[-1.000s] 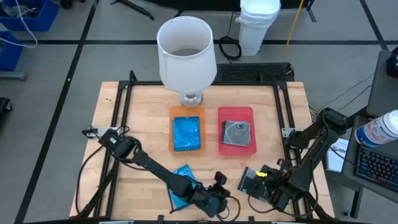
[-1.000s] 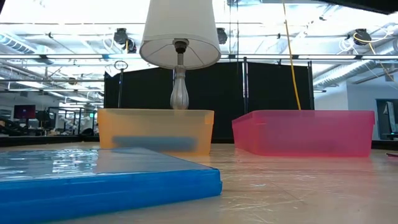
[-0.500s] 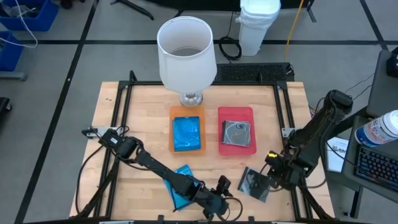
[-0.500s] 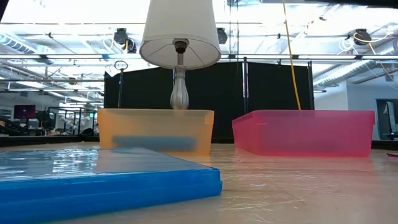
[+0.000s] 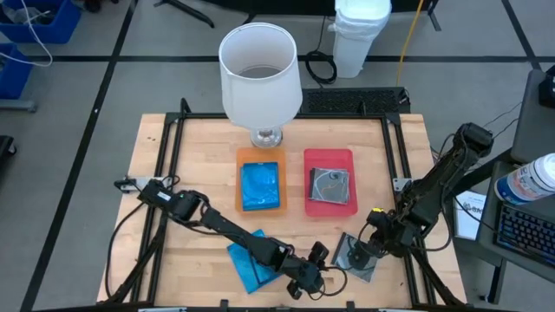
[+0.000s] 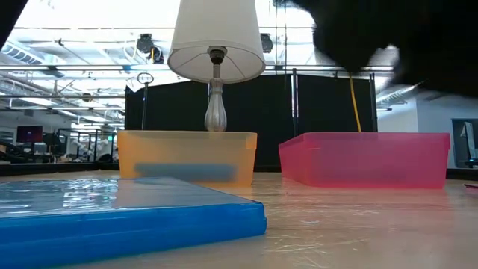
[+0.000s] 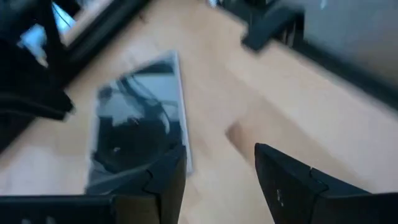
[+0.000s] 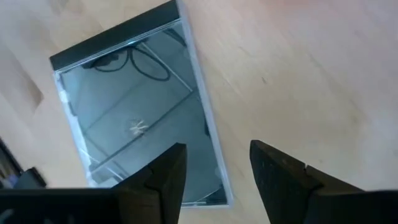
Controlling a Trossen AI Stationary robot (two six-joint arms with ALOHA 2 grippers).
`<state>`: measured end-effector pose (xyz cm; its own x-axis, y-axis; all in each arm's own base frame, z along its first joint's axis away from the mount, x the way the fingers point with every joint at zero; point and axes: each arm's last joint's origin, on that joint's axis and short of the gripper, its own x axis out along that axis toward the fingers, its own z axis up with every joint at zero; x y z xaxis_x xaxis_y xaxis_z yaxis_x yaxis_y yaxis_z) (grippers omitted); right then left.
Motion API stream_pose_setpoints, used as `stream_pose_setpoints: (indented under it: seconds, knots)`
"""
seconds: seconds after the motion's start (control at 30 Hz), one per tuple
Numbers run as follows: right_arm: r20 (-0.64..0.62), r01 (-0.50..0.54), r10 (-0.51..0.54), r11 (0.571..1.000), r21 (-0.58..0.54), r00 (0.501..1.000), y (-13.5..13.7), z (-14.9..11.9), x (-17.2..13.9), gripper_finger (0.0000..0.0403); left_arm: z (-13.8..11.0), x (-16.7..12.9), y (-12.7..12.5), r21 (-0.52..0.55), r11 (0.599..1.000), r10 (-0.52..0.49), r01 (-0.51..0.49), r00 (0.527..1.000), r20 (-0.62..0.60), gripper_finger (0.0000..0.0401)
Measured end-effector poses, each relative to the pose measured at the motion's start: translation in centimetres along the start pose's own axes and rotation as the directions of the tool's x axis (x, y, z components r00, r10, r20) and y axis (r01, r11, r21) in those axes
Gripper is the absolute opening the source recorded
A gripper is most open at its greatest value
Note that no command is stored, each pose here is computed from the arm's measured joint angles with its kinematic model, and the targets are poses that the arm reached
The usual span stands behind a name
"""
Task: Pick & place jewel cases by type
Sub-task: Put the black CD case into the red bin
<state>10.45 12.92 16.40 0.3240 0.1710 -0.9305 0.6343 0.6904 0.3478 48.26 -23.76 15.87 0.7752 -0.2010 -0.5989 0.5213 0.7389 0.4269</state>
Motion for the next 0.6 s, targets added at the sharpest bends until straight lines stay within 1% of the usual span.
stream_pose_setpoints:
  seconds: [0.07,0.2,0.27,0.37,0.47,0.6]
  knots:
    - [0.000,-0.002,0.002,1.000,-0.010,1.000,0.0,0.0,0.0,0.0169,-0.1,0.7,-0.1,0.017,1.000,0.005,-0.004,0.999,-0.033,0.0195]
    - [0.000,-0.002,0.002,1.000,0.000,1.000,0.0,0.0,0.0,0.0169,2.0,1.2,0.5,0.009,0.999,0.043,-0.043,0.999,0.012,0.0196]
    - [-0.001,-0.007,0.007,1.000,0.021,1.000,0.1,0.0,0.0,0.0169,2.0,1.9,0.6,0.019,0.999,0.036,-0.036,0.999,-0.006,0.0196]
    - [-0.004,-0.027,0.027,0.999,0.037,1.000,0.3,0.0,0.0,0.0169,0.8,3.4,0.4,0.044,0.999,0.017,-0.014,0.997,-0.069,0.0196]
    - [-0.032,-0.058,0.060,0.997,0.044,0.998,0.6,-0.1,0.0,0.0169,0.0,4.1,0.8,0.055,0.998,0.021,-0.017,0.996,-0.086,0.0196]
    - [-0.060,-0.060,0.063,0.997,0.050,0.996,0.9,-0.3,0.3,0.0169,-0.4,4.1,1.9,0.004,0.999,0.045,-0.045,0.995,-0.093,0.0196]
